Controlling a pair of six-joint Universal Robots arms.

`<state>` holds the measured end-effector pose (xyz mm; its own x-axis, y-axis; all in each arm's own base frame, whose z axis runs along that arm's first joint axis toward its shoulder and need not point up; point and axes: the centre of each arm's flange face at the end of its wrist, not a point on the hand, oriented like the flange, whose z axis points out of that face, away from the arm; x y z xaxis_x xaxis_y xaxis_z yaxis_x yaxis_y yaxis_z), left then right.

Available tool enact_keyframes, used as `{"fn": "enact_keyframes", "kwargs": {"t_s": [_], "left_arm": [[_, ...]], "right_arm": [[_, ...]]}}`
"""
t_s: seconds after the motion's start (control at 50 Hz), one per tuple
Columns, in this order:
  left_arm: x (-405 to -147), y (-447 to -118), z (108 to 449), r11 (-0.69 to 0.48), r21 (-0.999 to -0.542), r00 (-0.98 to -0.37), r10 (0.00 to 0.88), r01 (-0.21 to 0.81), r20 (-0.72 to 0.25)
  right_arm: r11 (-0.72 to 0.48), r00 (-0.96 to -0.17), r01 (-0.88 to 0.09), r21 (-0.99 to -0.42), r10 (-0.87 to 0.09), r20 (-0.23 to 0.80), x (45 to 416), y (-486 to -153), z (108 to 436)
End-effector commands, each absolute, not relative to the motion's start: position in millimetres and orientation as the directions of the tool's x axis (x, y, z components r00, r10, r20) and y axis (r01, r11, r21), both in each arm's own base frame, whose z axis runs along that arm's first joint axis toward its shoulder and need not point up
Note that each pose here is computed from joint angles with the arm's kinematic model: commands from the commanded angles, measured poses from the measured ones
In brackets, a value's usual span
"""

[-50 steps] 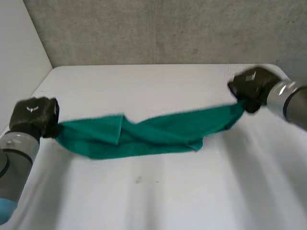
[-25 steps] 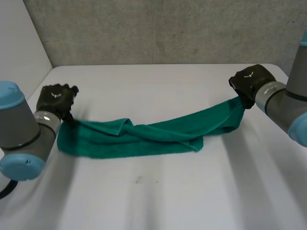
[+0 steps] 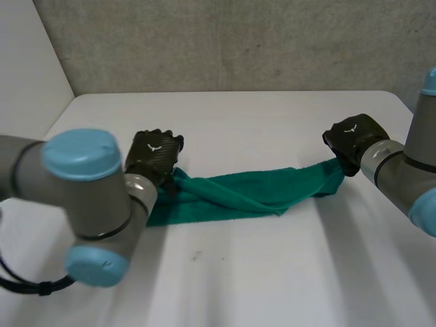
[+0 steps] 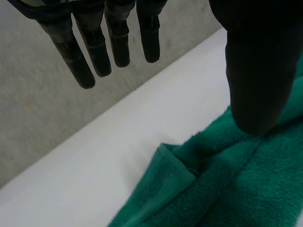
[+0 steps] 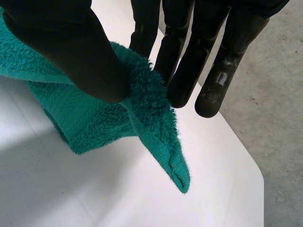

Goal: Fold the towel.

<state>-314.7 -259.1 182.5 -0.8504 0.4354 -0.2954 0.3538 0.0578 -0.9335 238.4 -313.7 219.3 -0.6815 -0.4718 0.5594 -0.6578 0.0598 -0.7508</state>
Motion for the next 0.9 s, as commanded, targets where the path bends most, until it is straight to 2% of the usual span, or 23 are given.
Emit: {"fn": "enact_keyframes", "kwargs": {"t_s": [0.02,0.14,0.32,0.54,0.72,0.82,0.9], "left_arm": [[-329,-295,161,0.14,-0.934,-0.88,0.403,0.33,-0.251],[-325,-314,153,0.17,-0.94,-0.903,0.371,0.296,-0.217],[-308,-329,133,0.24,-0.918,-0.913,0.338,0.317,-0.227],[-282,-351,130,0.27,-0.913,-0.934,0.271,0.306,-0.233],[-279,-350,126,0.281,-0.908,-0.932,0.279,0.309,-0.231],[-275,-347,141,0.264,-0.915,-0.934,0.268,0.307,-0.236],[-264,-339,197,0.176,-0.948,-0.948,0.23,0.264,-0.221]], "right_arm": [[0.063,-0.68,-0.66,-0.749,-0.473,0.559,238,-313,217],[0.064,-0.68,-0.66,-0.749,-0.474,0.559,238,-313,216],[0.066,-0.682,-0.66,-0.749,-0.472,0.559,237,-314,216],[0.065,-0.68,-0.661,-0.748,-0.473,0.56,237,-314,216],[0.06,-0.681,-0.662,-0.747,-0.464,0.566,236,-317,216],[0.048,-0.686,-0.659,-0.751,-0.45,0.573,234,-321,222],[0.012,-0.689,-0.654,-0.756,-0.422,0.589,234,-323,240]]}}
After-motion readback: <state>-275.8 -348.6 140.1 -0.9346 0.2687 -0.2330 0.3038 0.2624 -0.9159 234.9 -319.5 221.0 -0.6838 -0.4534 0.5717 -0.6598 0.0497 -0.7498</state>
